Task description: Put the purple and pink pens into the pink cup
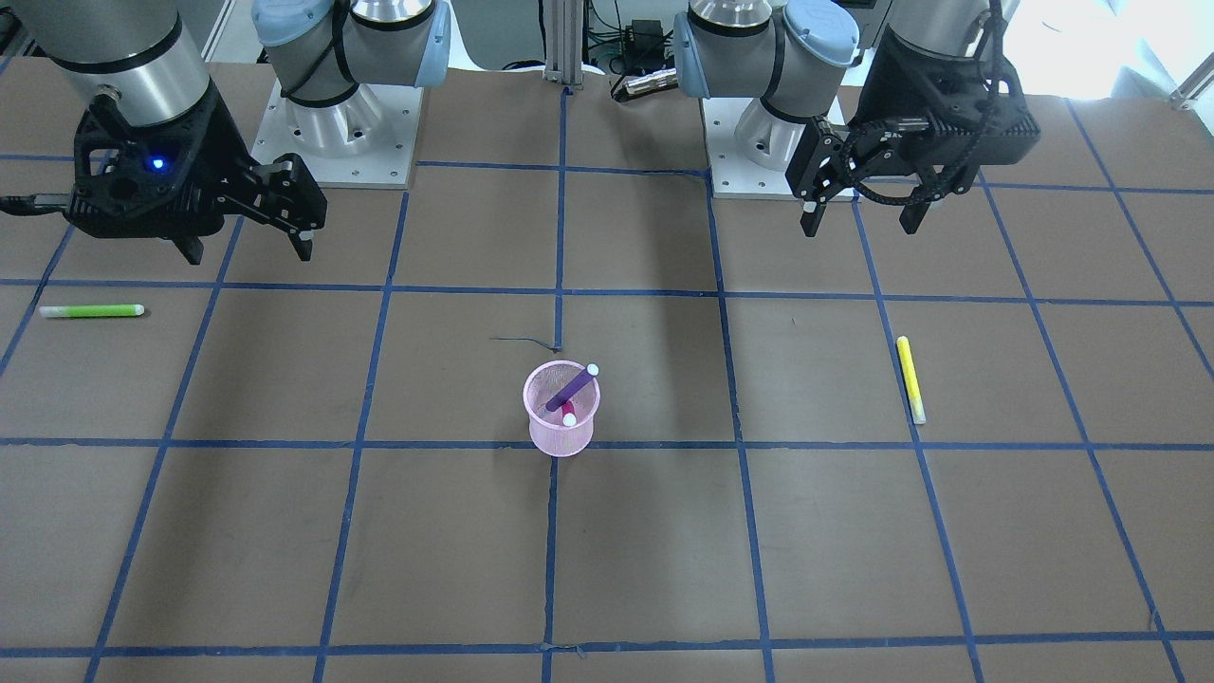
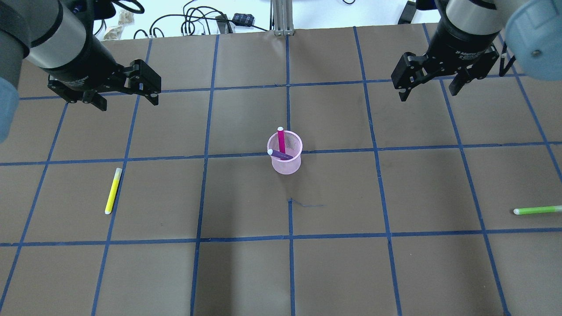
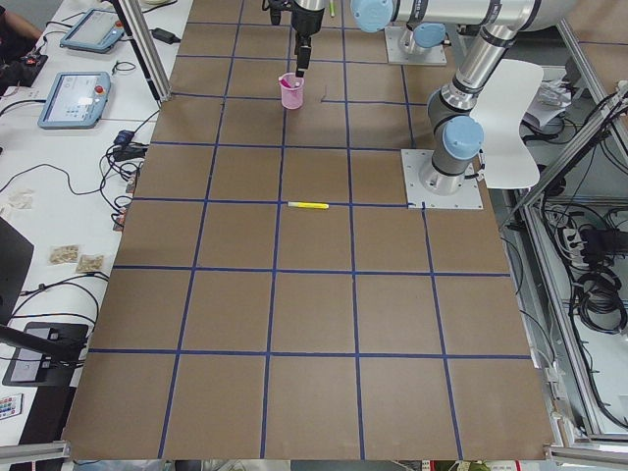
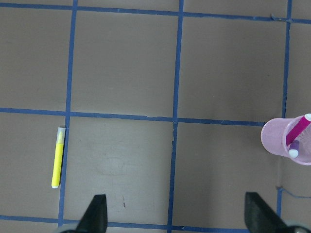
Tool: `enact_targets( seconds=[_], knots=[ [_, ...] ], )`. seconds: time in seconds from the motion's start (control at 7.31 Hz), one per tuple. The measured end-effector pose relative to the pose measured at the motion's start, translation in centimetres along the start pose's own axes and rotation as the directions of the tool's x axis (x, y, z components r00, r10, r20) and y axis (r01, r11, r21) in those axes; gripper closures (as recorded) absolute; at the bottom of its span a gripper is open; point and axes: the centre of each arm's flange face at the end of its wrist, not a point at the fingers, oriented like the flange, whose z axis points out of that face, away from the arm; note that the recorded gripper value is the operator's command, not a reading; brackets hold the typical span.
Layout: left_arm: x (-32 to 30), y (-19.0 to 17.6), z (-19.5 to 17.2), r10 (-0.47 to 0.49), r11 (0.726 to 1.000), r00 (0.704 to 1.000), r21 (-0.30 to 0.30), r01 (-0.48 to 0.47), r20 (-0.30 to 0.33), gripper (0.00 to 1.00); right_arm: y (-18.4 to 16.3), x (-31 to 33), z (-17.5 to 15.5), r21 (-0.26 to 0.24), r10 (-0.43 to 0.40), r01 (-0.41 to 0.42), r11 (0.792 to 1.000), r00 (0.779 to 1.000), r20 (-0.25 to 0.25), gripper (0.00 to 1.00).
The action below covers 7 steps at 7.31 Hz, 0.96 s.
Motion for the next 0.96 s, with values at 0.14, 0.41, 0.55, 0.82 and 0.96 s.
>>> enact_targets(
  seconds=[0.14, 0.41, 0.55, 0.82, 0.96],
  knots=[
    [0.00, 0.05, -0.07, 0.000, 1.000, 1.000, 0.001, 0.000, 0.001, 0.00, 0.02, 0.00, 0.04, -0.001, 0.000, 0.000, 1.000, 1.000, 0.000, 0.00],
    [-0.01, 0.14, -0.24, 0.000, 1.000, 1.000, 0.004, 0.000, 0.001, 0.00, 0.06, -0.04, 0.06, -0.002, 0.000, 0.000, 1.000, 1.000, 0.000, 0.00],
    [-0.02, 0.15, -0.27, -0.002, 1.000, 1.000, 0.005, 0.002, 0.001, 0.00, 0.06, -0.03, 0.08, -0.002, 0.000, 0.000, 1.000, 1.000, 0.000, 0.00],
    [-0.02, 0.15, -0.28, -0.003, 1.000, 1.000, 0.006, 0.003, 0.001, 0.00, 0.06, 0.01, 0.08, -0.002, 0.000, 0.000, 1.000, 1.000, 0.000, 0.00],
    [-0.02, 0.13, -0.25, -0.003, 1.000, 1.000, 0.005, 0.003, 0.001, 0.00, 0.05, 0.01, 0.08, -0.002, 0.001, -0.001, 1.000, 1.000, 0.000, 0.00]
  ],
)
